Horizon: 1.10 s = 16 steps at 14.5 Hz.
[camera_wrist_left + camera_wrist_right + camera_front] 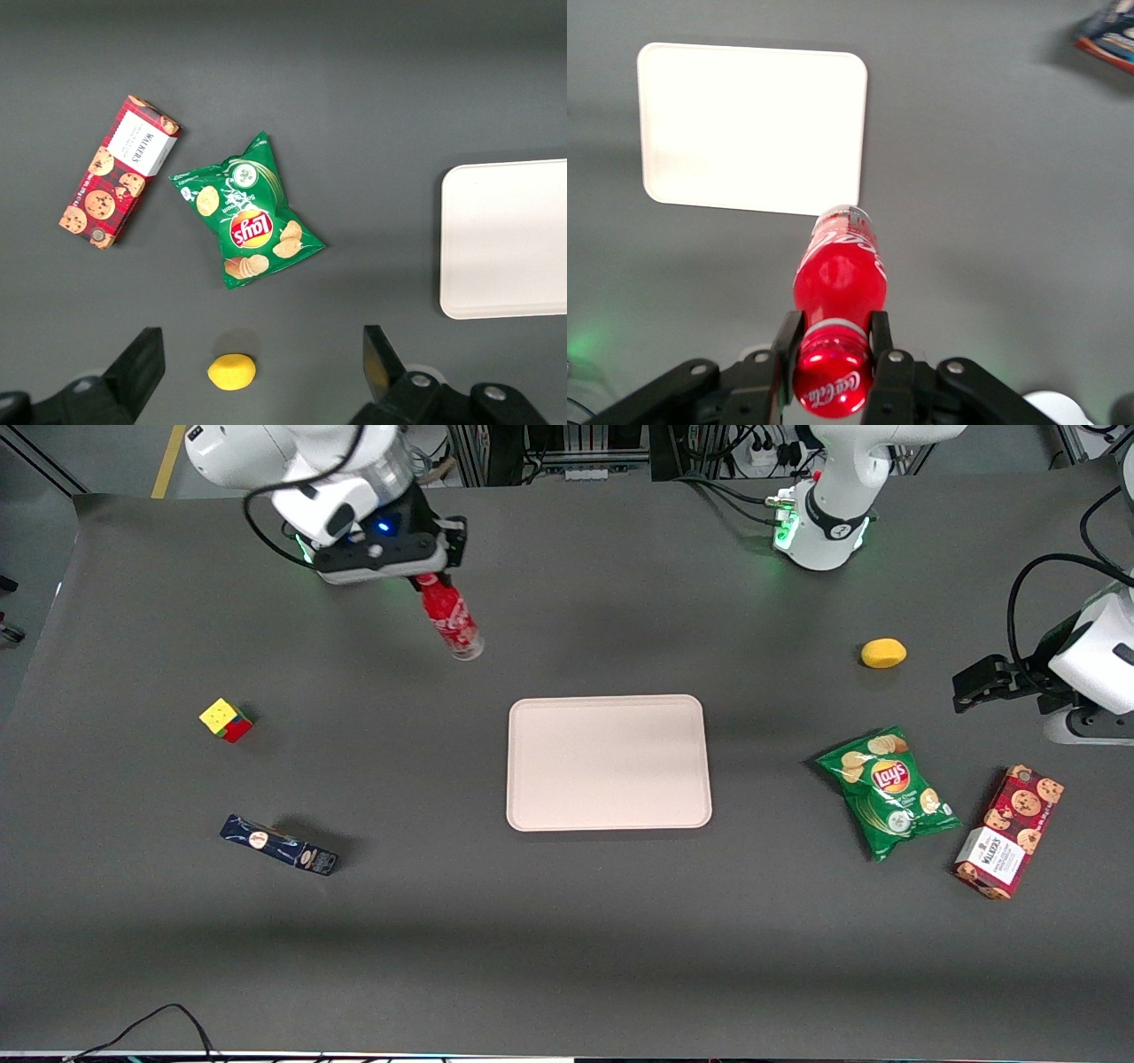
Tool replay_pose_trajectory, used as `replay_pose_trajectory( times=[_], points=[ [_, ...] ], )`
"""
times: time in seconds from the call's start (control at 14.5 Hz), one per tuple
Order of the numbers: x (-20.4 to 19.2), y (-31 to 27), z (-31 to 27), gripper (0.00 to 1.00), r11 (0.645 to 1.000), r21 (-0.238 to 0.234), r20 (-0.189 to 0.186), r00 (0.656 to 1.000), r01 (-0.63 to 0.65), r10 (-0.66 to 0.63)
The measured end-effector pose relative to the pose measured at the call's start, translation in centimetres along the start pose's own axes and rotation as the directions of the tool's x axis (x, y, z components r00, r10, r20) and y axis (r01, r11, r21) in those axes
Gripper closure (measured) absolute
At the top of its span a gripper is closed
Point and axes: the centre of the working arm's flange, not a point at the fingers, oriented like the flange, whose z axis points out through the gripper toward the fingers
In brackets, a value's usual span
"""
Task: Place coke bottle on tray
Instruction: 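Lift the bottle with the right gripper and carry it toward the tray, then lower the held bottle onto the white tray's edge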
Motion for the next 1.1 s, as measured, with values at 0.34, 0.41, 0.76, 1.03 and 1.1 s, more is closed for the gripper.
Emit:
replay_pose_trajectory(
  times=[0.34, 0.41, 0.76, 1.03, 1.1],
  points=[
    [4.7, -3.6, 8.2, 0.65, 1.0, 0.011, 0.002, 1.0, -0.004, 0.004],
    [5.7, -4.0, 10.3, 0.65, 1.0, 0.009, 0.006, 1.0, -0.008, 0.008],
    [9.3, -5.6, 19.4, 0.65, 1.0, 0.003, 0.018, 1.0, -0.021, 0.021],
    [10.5, -6.1, 23.0, 0.65, 1.0, 0.005, 0.015, 1.0, -0.026, 0.026],
    [10.7, -6.1, 23.7, 0.65, 1.0, 0.003, 0.017, 0.999, -0.027, 0.027]
  ],
)
